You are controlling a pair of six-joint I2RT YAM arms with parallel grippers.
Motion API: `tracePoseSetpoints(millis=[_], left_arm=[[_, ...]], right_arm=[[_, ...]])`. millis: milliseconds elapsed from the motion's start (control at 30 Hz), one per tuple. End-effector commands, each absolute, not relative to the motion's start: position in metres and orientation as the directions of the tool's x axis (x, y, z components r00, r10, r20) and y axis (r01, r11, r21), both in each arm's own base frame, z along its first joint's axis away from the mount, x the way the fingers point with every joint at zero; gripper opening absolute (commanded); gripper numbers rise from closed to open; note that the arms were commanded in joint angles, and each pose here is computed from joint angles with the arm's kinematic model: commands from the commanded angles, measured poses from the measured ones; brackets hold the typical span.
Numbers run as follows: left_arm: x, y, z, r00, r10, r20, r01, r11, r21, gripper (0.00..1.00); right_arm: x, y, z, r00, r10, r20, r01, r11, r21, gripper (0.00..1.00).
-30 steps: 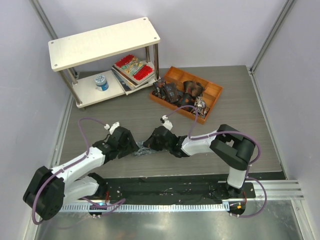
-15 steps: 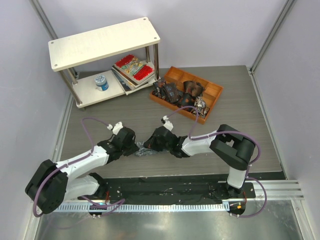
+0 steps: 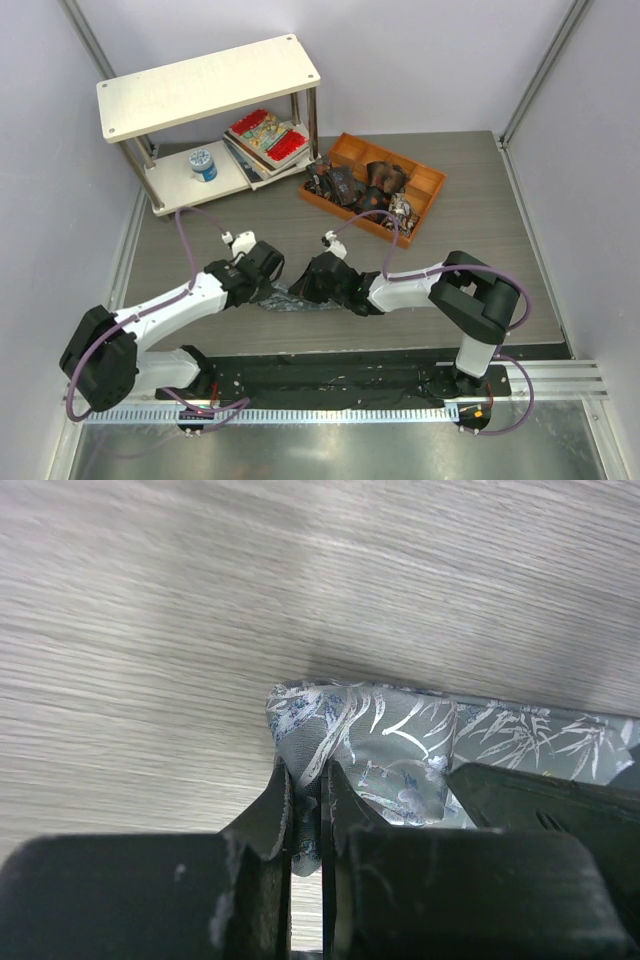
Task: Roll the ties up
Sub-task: Roll the tie at the center of the board.
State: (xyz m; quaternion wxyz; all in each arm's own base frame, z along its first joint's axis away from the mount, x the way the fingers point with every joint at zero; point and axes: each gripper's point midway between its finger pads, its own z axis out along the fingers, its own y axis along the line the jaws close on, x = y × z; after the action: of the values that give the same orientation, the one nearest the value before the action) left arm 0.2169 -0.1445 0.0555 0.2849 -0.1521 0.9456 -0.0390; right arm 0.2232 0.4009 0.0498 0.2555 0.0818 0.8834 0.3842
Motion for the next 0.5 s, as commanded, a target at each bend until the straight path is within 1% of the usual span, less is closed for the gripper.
tracePoseSetpoints(millis=[0,167,467], left_arm=[[0.221,-0.128,0.072,-0.783,-0.208,-0.586,-0.25,0.968,-0.01,0.0],[0.227,-0.131,0.084,-0.78,-0.11,-0.616,-0.218,0.971,0.102,0.0],[0.228,-0.127,0.091,-0.822,0.091,-0.562,-0.123,0.935,0.332,0.0]], right_arm=[[0.22,0.408,0.055,-0.865,0.32,-0.385,-0.086,0.662,0.744,0.01],[0.219,0.412,0.049,-0.875,0.32,-0.363,-0.073,0.654,0.753,0.01],[0.221,0.402,0.046,-0.87,0.337,-0.36,-0.043,0.675,0.736,0.01]])
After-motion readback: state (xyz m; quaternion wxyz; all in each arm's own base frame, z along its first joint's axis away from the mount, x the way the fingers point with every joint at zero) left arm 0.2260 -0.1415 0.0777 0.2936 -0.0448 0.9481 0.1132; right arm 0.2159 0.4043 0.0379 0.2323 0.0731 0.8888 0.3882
